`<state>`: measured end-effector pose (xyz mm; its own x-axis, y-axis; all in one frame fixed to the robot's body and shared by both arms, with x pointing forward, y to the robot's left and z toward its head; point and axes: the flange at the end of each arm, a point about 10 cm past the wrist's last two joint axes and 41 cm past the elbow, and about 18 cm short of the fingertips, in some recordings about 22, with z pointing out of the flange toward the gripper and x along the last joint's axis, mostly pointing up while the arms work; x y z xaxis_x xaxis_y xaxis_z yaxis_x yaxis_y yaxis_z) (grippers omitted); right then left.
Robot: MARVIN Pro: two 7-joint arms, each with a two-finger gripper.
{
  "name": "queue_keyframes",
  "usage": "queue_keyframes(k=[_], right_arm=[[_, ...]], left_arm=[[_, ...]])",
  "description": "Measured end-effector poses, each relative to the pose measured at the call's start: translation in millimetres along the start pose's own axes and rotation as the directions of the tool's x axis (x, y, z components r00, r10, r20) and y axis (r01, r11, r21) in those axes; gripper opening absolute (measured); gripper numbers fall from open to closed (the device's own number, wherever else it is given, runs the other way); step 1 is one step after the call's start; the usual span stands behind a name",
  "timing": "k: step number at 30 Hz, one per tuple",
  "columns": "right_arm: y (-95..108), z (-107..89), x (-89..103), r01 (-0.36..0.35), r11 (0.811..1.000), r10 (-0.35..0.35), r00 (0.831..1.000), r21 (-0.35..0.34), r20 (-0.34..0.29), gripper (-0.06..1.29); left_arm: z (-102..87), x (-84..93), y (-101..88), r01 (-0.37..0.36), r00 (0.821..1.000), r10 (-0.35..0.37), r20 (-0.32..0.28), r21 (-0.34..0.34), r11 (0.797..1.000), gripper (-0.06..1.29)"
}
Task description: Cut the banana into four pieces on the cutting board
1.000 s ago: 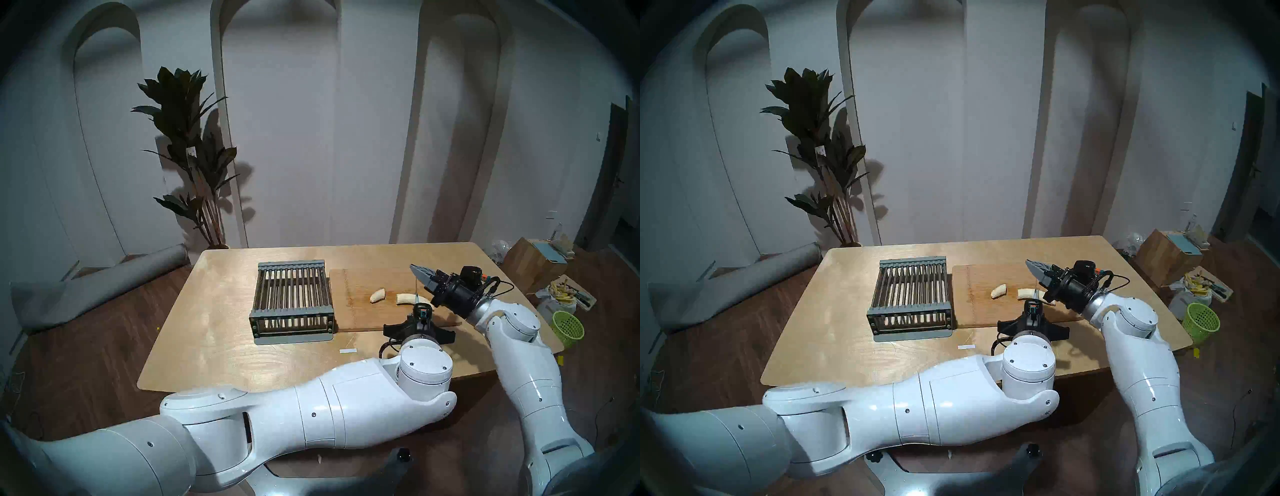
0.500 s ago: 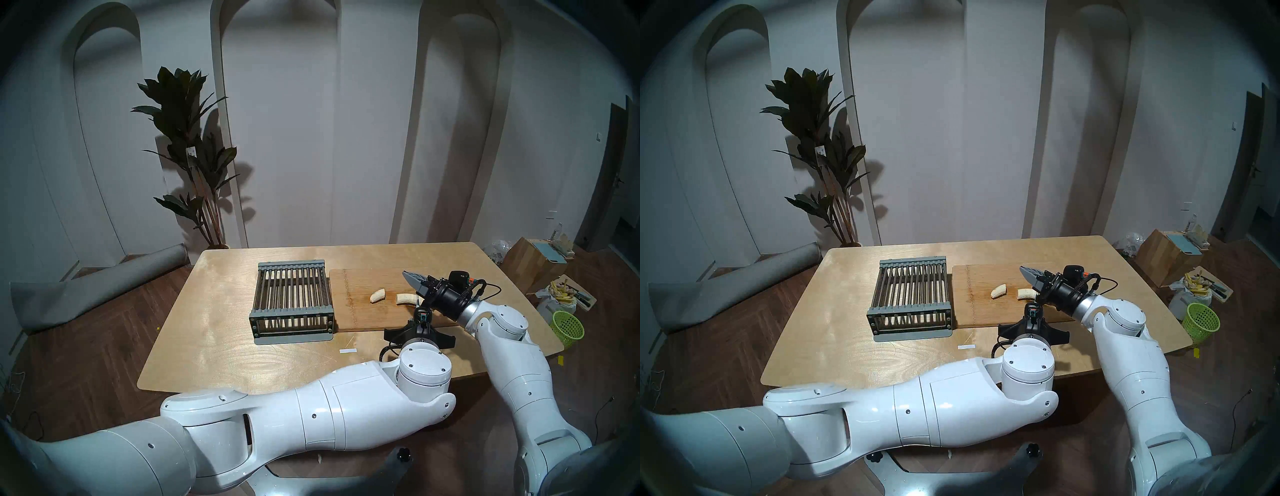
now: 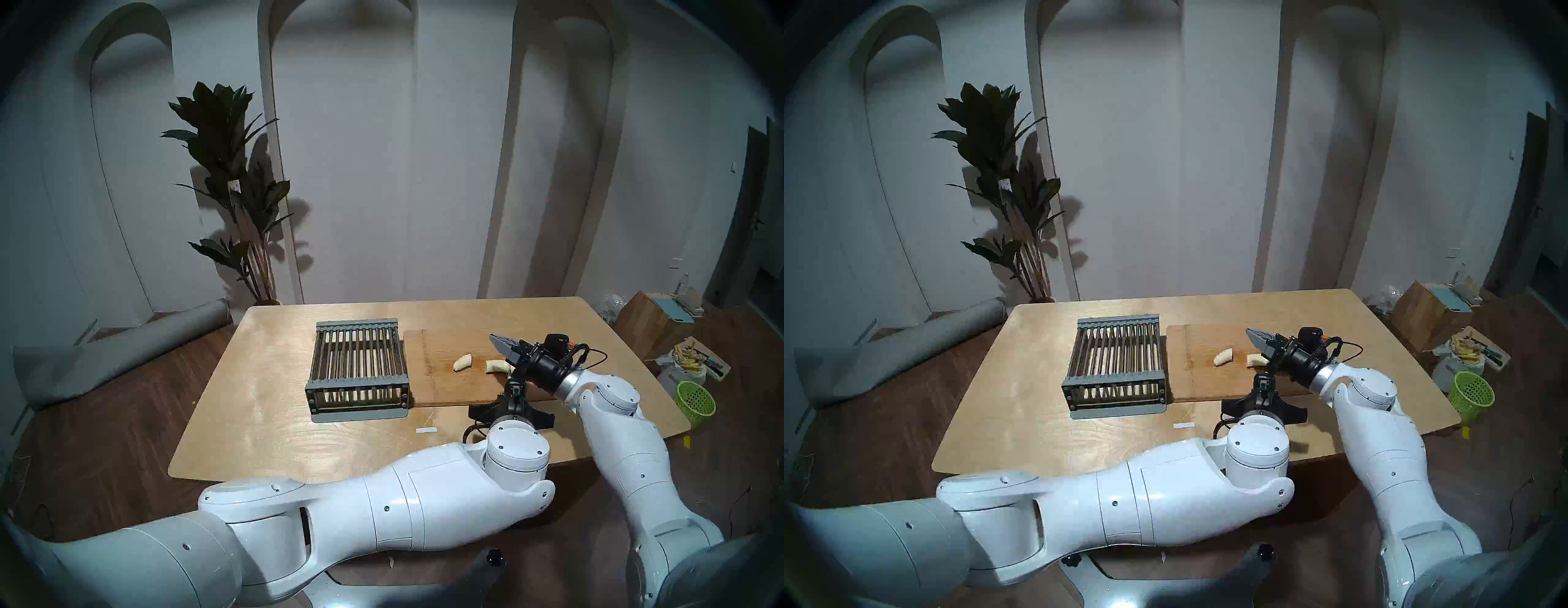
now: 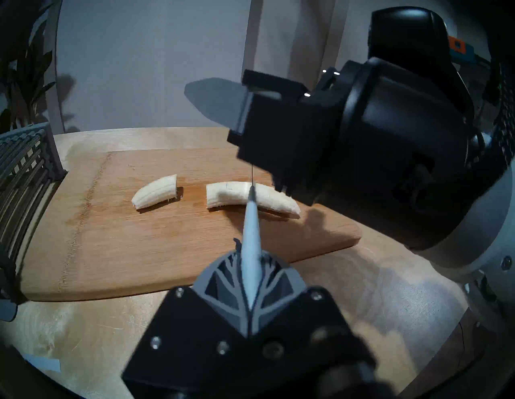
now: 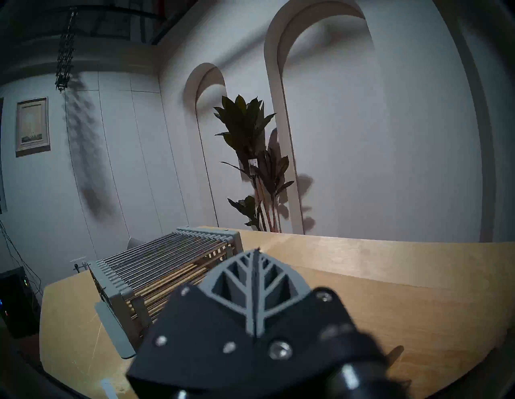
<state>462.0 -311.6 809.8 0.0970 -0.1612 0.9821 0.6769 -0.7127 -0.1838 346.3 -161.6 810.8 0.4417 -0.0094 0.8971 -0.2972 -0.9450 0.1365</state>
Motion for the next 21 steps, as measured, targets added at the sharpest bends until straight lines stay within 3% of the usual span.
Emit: queue_keyframes(k=[21], right_arm=[[8.4,9.9,-11.3,-0.012,1.0,0.012,1.0,0.002,0.024,-0.03]], left_arm=[[4.5,-2.4,-4.9,0.003,1.0,-0.003,0.007,0.014,1.0,-0.03]])
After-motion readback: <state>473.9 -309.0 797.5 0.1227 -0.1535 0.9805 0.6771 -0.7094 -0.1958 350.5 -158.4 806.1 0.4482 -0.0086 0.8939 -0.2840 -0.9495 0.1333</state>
